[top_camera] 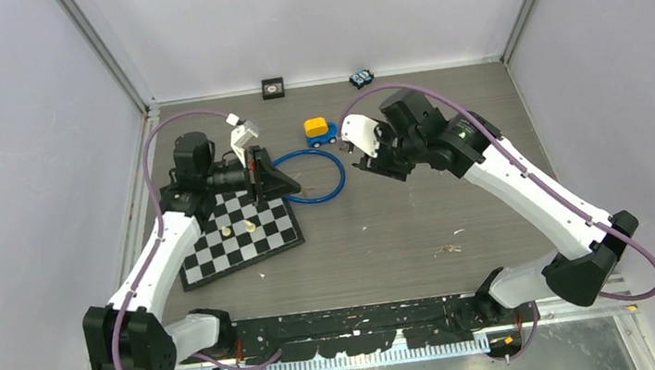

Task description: Unlock with the key

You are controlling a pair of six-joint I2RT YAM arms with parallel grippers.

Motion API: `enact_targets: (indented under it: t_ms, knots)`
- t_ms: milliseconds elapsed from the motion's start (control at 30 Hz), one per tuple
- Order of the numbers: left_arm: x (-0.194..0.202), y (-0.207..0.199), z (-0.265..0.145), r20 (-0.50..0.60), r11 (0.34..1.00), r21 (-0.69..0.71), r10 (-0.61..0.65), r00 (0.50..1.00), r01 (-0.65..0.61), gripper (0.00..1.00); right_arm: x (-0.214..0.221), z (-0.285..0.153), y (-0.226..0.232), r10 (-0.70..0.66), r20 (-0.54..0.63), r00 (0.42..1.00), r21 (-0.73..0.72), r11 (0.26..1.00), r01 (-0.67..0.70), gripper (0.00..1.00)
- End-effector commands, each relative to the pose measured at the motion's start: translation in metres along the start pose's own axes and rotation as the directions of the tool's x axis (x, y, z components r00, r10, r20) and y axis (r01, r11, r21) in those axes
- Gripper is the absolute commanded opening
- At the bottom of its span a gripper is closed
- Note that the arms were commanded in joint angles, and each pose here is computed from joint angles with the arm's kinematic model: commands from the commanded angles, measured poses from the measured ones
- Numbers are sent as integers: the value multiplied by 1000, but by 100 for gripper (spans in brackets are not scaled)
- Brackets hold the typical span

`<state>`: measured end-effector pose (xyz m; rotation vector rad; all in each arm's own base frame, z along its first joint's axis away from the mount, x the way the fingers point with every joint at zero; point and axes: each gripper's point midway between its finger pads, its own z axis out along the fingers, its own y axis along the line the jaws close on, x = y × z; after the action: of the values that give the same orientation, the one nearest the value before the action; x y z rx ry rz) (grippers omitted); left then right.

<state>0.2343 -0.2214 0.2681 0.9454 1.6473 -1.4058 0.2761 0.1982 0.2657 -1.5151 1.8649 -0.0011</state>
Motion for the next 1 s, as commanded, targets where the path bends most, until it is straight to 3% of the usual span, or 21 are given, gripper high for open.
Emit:
enact_targets:
  t_ms: [0,400,567,967]
  knots:
    - [-27,-16,-6,49,993,-29,115,992,-113,0,-47,-11,-10,14,143,990,52,998,-22,0]
    - [-43,-71,-28,4,992,-123,35,999,-34,0,-109,0,18,-172,208,963,173,975,137,1]
    - [-38,-87,-37,-37,987,-161,15,999,-21,0,-141,-6,49,-306,307,901,235,942,240,1]
    - [-22,-94,-54,-130,964,-250,54,990,-86,0,-174,-37,102,-365,520,772,245,930,275,0]
